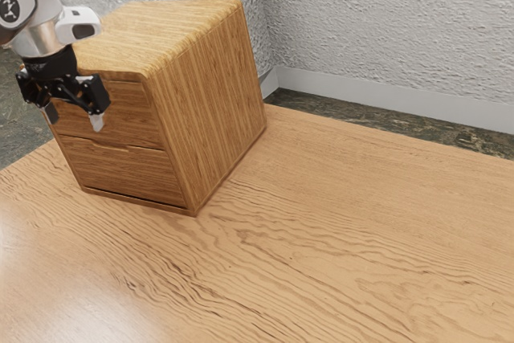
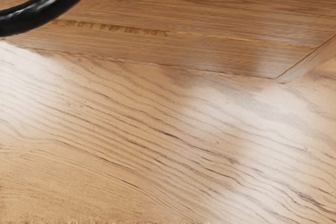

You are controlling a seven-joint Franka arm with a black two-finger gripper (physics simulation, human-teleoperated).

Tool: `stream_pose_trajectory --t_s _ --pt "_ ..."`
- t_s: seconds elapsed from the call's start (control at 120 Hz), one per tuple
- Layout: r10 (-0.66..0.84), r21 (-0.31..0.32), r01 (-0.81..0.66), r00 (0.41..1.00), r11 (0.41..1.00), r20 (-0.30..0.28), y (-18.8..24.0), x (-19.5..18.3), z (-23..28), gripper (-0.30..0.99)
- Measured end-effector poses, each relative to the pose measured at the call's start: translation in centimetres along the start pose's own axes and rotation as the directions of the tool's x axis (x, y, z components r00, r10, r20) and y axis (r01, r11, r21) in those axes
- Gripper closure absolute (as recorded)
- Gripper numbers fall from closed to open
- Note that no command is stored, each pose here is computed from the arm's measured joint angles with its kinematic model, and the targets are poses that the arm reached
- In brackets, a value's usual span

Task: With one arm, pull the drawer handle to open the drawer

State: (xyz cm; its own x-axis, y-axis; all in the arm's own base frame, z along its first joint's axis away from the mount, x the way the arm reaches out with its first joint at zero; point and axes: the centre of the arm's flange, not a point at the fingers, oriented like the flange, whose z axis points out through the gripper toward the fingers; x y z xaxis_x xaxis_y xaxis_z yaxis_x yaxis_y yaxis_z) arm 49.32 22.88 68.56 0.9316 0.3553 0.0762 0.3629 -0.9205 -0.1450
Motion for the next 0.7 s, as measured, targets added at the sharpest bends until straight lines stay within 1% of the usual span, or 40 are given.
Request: stream_pose_trajectory --t_s 0.117,0.15,0.167,0.183,0.217,0.242,0.267,0.3,0.367,0.45,0.517,0.558,0.6,0.667,0.7 --pt "-0.047 0.006 0.047 0.999 0.999 0.009 -2.7 -0.3 0.4 0.00" --pt "-0.054 0.007 0.054 0.999 0.999 0.000 -3.2 -0.4 0.0 0.00" --pt "-0.058 0.007 0.058 0.998 0.998 -0.021 -3.5 -0.5 -1.2 0.00" --pt "-0.063 0.009 0.064 0.996 0.998 -0.060 -3.9 -0.8 -3.2 0.00" --pt "-0.070 0.019 0.074 0.985 0.997 -0.157 -4.4 -1.8 -8.3 0.00" --pt "-0.063 0.025 0.070 0.976 0.997 -0.209 -4.1 -2.5 -11.0 0.00" --pt "-0.044 0.030 0.052 0.970 0.998 -0.240 -3.1 -3.0 -12.7 0.00" --pt "0.002 0.033 0.007 0.964 0.999 -0.265 -0.8 -3.2 -14.2 0.00" --pt "0.139 0.031 -0.136 0.945 0.990 -0.295 6.4 -3.8 -16.1 0.00" --pt "0.317 0.023 -0.328 0.892 0.944 -0.322 15.7 -5.9 -17.9 0.00" --pt "0.409 0.014 -0.430 0.850 0.903 -0.332 20.6 -7.7 -18.6 0.00" --pt "0.438 0.010 -0.461 0.835 0.887 -0.333 22.1 -8.4 -18.8 0.00" --pt "0.447 0.007 -0.471 0.832 0.882 -0.329 22.6 -8.5 -18.7 0.00" --pt "0.425 0.002 -0.448 0.847 0.894 -0.318 21.2 -7.9 -18.2 0.00" --pt "0.405 0.000 -0.425 0.864 0.905 -0.300 20.0 -7.2 -17.4 0.00"
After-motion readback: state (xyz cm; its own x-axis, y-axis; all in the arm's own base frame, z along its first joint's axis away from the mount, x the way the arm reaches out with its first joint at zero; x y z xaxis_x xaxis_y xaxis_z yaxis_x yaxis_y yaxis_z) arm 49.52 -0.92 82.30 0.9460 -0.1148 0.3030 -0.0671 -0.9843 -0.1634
